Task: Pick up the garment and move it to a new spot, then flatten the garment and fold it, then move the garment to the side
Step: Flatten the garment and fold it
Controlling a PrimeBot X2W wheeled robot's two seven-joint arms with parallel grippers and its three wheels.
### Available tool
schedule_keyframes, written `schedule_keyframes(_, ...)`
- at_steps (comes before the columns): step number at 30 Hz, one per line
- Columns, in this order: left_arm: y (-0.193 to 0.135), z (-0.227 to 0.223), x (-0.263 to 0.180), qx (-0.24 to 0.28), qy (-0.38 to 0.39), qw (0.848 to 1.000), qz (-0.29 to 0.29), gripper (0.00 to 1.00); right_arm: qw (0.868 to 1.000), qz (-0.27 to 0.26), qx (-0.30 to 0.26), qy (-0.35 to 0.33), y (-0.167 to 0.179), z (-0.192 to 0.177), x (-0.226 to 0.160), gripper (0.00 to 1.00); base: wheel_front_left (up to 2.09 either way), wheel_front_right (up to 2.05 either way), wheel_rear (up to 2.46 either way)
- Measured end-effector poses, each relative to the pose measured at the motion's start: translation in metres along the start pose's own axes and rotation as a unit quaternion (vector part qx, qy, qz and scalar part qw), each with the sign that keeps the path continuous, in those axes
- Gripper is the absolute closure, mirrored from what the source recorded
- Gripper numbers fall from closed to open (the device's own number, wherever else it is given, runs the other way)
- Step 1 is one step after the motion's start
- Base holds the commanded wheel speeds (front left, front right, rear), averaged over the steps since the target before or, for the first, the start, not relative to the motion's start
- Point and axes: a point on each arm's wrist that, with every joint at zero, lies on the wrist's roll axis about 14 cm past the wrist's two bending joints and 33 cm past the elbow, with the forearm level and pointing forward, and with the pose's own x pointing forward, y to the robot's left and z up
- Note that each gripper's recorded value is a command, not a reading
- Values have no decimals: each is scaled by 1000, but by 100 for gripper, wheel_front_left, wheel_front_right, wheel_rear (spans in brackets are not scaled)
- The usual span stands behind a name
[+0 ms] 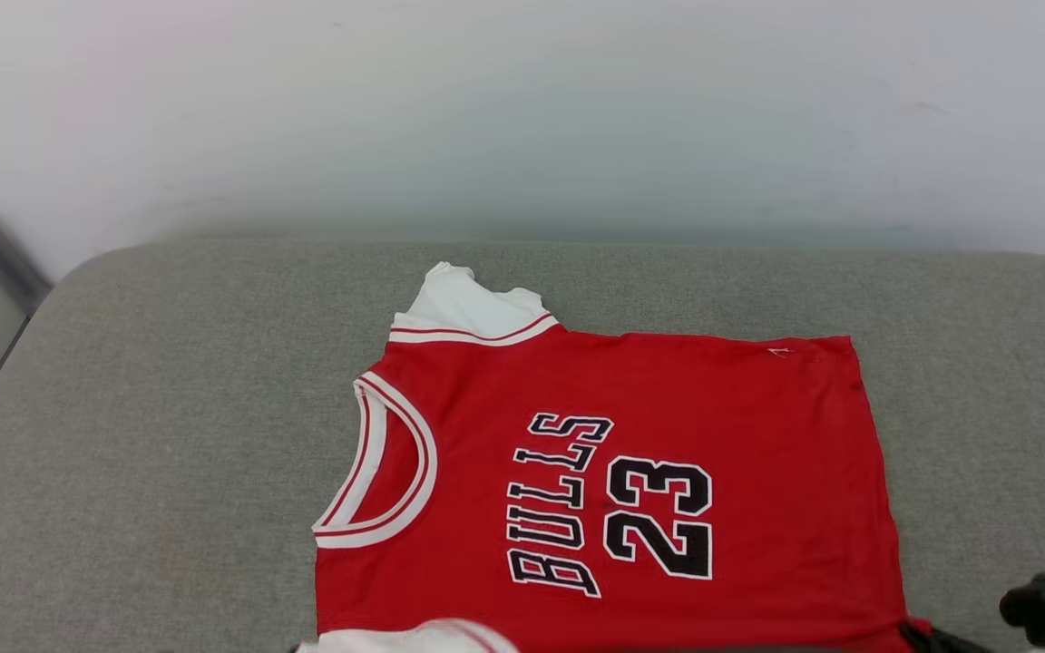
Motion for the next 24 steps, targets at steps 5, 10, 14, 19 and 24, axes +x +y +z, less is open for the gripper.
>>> schedule_keyframes(5,-2,39,31,33,-43,998,-23,100,1000,-11,-3,-17,-7,20,6,100,0,0,0)
schedule_keyframes(10,4,77,62,75,-71,994,-32,100,1000,-12,-4,-21,-10,36,17,100,0,0,0)
schedule_keyframes(14,6,97,90,95,-82,991,-40,100,1000,-12,-8,-21,-14,48,28,100,0,0,0)
schedule_keyframes(19,10,102,123,106,-69,991,-46,100,1000,-14,-15,-12,-23,58,46,100,0,0,0)
schedule_keyframes(24,21,83,152,114,-26,992,-46,100,1000,-12,-14,20,-29,51,68,100,0,0,0)
